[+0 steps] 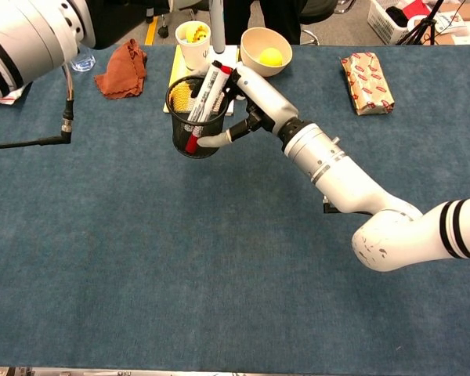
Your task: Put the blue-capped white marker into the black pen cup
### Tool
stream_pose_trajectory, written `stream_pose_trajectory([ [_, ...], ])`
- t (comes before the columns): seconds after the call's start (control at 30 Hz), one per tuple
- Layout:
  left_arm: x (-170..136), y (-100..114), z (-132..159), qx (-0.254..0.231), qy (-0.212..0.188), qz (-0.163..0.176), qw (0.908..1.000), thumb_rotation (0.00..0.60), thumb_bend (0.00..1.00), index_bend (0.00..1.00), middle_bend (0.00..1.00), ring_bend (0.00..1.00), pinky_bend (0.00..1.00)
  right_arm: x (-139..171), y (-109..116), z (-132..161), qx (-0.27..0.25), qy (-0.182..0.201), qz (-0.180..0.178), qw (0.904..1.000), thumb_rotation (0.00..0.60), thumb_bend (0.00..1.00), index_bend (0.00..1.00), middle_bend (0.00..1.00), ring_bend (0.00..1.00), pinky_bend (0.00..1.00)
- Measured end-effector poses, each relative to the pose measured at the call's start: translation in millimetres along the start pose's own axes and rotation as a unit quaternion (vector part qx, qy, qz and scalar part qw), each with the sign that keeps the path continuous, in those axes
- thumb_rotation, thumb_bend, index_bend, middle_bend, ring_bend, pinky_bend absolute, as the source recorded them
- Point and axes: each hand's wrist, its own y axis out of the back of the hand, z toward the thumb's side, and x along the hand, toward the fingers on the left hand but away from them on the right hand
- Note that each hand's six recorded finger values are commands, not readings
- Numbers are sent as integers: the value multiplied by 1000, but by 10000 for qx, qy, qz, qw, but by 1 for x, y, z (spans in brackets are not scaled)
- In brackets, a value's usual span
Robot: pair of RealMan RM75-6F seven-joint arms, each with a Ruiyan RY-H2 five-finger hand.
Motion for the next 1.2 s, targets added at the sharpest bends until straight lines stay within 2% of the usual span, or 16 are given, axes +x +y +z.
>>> stream_pose_trajectory([
  [0.67, -2, 3, -3, 11, 44, 20, 10000, 600, 496, 411, 168, 68, 170, 2, 0, -3, -7, -18, -19, 10000, 600, 0, 426, 557, 504, 451],
  [1.2, -5, 13, -7, 69, 123, 180, 9997, 600, 496, 411, 169, 68, 170, 5, 8, -5, -11, -47, -86, 10000, 600, 0, 426, 557, 505, 451],
])
